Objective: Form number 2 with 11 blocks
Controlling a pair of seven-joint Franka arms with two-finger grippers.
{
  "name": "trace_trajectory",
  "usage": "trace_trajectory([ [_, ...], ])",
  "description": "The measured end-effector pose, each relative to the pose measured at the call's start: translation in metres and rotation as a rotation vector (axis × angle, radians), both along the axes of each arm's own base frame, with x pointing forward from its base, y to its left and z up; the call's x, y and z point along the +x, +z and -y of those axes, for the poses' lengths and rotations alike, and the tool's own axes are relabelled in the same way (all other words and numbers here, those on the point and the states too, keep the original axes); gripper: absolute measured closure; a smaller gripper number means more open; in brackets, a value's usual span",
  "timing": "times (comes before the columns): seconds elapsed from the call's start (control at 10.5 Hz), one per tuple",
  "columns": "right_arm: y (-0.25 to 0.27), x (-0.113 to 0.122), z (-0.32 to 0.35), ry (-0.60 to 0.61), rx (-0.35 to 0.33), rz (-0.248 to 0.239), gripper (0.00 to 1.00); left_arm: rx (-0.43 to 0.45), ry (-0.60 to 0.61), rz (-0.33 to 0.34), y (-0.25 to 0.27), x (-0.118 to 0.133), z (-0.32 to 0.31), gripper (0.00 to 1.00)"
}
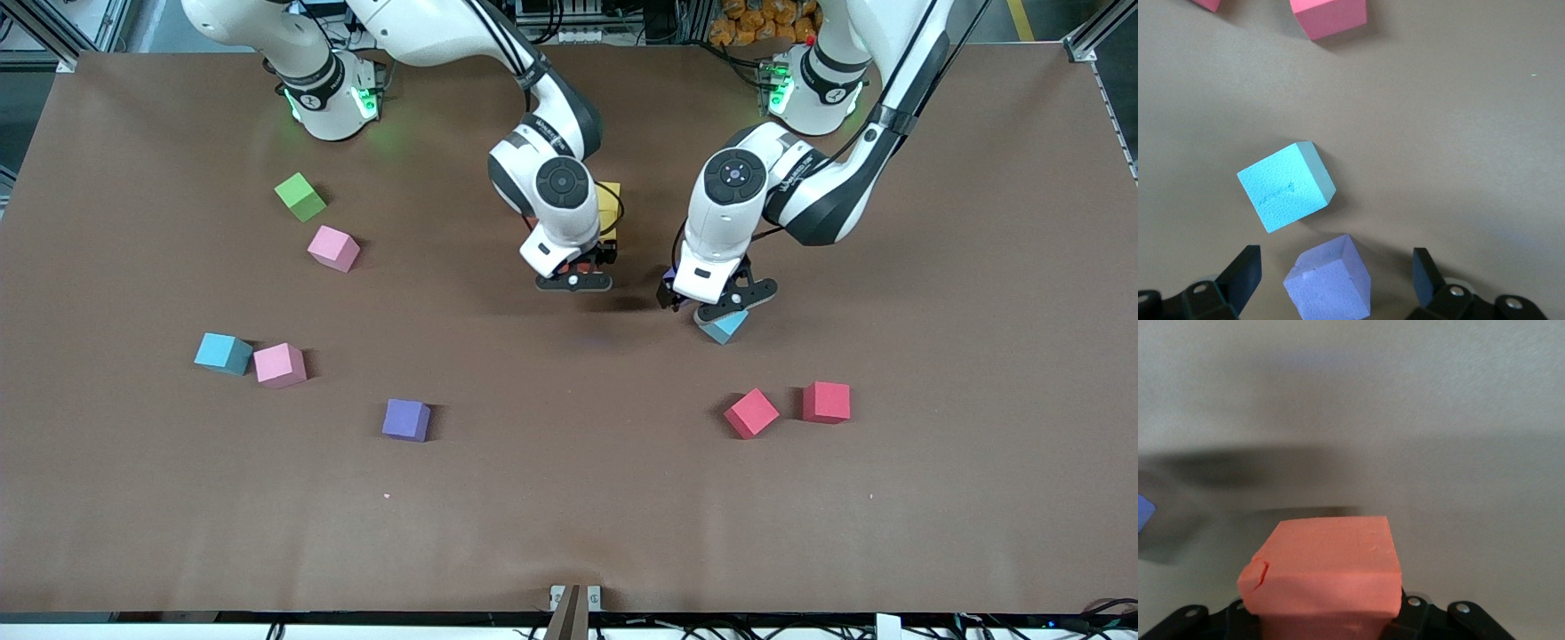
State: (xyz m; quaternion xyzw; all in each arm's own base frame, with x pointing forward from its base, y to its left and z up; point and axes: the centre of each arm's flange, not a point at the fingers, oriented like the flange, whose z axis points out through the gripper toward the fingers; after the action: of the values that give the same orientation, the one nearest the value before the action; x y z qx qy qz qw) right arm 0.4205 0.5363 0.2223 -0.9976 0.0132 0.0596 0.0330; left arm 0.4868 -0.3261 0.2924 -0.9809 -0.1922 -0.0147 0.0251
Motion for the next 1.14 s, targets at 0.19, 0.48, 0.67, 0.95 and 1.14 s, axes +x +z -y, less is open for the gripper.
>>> trace_trajectory([
  [0.19,-0.008,-0.001,-0.003,-0.003,0.0,0.005,0.41,-0.039,0.063,-0.071,-0.016,-0.003,0.0,0.0],
  [0.48,-0.017,-0.004,-0.02,-0.011,0.003,0.011,0.41,-0.036,0.18,-0.138,-0.044,-0.011,-0.001,0.0],
  [0.67,-0.025,-0.008,-0.03,-0.009,0.008,0.019,0.41,-0.027,0.245,-0.158,-0.054,-0.017,0.002,0.0],
  [0.95,-0.038,-0.015,-0.038,-0.001,0.013,0.031,0.41,-0.015,0.304,-0.17,-0.06,-0.028,0.006,0.0],
  [1.14,-0.038,-0.015,-0.039,0.002,0.013,0.033,0.41,0.0,0.329,-0.182,-0.066,-0.034,0.003,0.0],
])
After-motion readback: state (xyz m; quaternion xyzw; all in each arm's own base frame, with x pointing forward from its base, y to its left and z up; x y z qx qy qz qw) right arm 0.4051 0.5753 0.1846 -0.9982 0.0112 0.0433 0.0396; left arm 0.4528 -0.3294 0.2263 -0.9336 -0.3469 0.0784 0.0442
